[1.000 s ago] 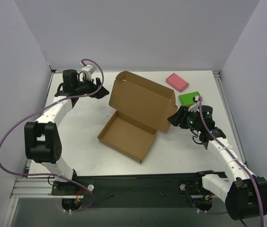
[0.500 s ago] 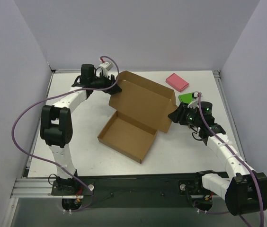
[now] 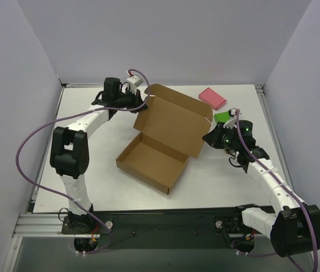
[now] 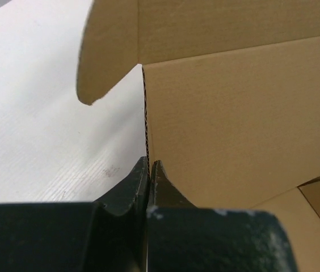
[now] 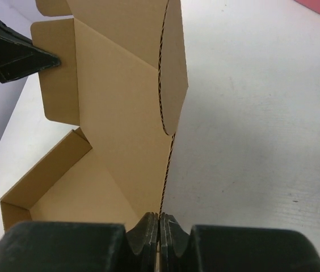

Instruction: Fold the paper box

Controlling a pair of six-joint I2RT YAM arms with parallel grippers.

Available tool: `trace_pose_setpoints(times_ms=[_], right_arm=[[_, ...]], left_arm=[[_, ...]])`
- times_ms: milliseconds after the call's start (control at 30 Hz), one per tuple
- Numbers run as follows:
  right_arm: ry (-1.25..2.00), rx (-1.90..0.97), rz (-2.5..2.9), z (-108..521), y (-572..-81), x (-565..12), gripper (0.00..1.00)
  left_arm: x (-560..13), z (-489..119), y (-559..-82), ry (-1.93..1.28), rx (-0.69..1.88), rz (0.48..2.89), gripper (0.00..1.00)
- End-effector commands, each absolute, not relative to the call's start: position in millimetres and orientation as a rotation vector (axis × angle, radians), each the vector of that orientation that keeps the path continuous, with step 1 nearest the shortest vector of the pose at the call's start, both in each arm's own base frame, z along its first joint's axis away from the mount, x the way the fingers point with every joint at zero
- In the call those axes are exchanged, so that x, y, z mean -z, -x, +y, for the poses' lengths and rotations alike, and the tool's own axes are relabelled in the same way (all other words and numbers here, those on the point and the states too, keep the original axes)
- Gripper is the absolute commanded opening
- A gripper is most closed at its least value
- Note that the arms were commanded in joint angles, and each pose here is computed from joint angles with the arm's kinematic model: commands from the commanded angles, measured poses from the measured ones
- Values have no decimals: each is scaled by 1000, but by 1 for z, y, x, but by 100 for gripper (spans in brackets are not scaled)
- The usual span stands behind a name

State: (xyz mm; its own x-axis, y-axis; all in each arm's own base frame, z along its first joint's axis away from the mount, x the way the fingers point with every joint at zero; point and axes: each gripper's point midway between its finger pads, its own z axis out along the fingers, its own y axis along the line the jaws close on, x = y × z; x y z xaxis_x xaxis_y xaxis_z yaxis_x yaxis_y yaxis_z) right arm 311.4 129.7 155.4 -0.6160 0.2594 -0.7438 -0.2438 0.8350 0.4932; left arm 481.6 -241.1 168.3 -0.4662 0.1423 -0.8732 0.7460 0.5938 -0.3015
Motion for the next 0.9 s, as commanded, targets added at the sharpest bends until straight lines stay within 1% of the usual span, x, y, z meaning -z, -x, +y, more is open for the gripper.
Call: trace_pose_setpoints(times_ms=[0,33,67,133,167,200,300,367,400,467,633,700,733,767,867], right_arm=[[50,-663,1976,143,-327,-200,0],[45,-637,1972,144,-328,-203,0],[-2,-557,1977,135,-333,-201,0],[4,-508,1966,140,-337,-207,0],[-38,-419,1955,131,-343,-207,0],[-10,-395,1947,137,-342,-209,0],[-47,-288,1882,133,-354,-223,0],[-51,-267,1841,142,-358,-234,0],[-93,-204,1817,136,-361,-237,0],[-111,-202,1775,148,-364,-242,0],[-184,-166,1710,161,-361,-237,0],[-179,-180,1702,172,-354,-230,0],[-196,-171,1685,172,-353,-230,0],[-171,-178,1685,182,-346,-227,0],[-166,-149,1671,184,-336,-217,0]], left_arm=[[-204,-250,-469,-744,683,1886,0],[-209,-260,-464,-757,663,1870,0],[-214,-255,-465,-719,594,1871,0],[-223,-263,-462,-699,557,1847,0],[-225,-257,-463,-660,496,1849,0],[-232,-257,-466,-634,468,1821,0],[-247,-255,-466,-560,422,1766,0],[-257,-257,-461,-505,420,1737,0],[-253,-257,-459,-480,404,1721,0],[-260,-264,-449,-434,420,1685,0],[-242,-263,-433,-305,427,1638,0],[-245,-266,-426,-278,436,1604,0],[-235,-263,-423,-263,419,1619,0],[-235,-262,-421,-254,416,1612,0],[-227,-260,-410,-213,420,1606,0]])
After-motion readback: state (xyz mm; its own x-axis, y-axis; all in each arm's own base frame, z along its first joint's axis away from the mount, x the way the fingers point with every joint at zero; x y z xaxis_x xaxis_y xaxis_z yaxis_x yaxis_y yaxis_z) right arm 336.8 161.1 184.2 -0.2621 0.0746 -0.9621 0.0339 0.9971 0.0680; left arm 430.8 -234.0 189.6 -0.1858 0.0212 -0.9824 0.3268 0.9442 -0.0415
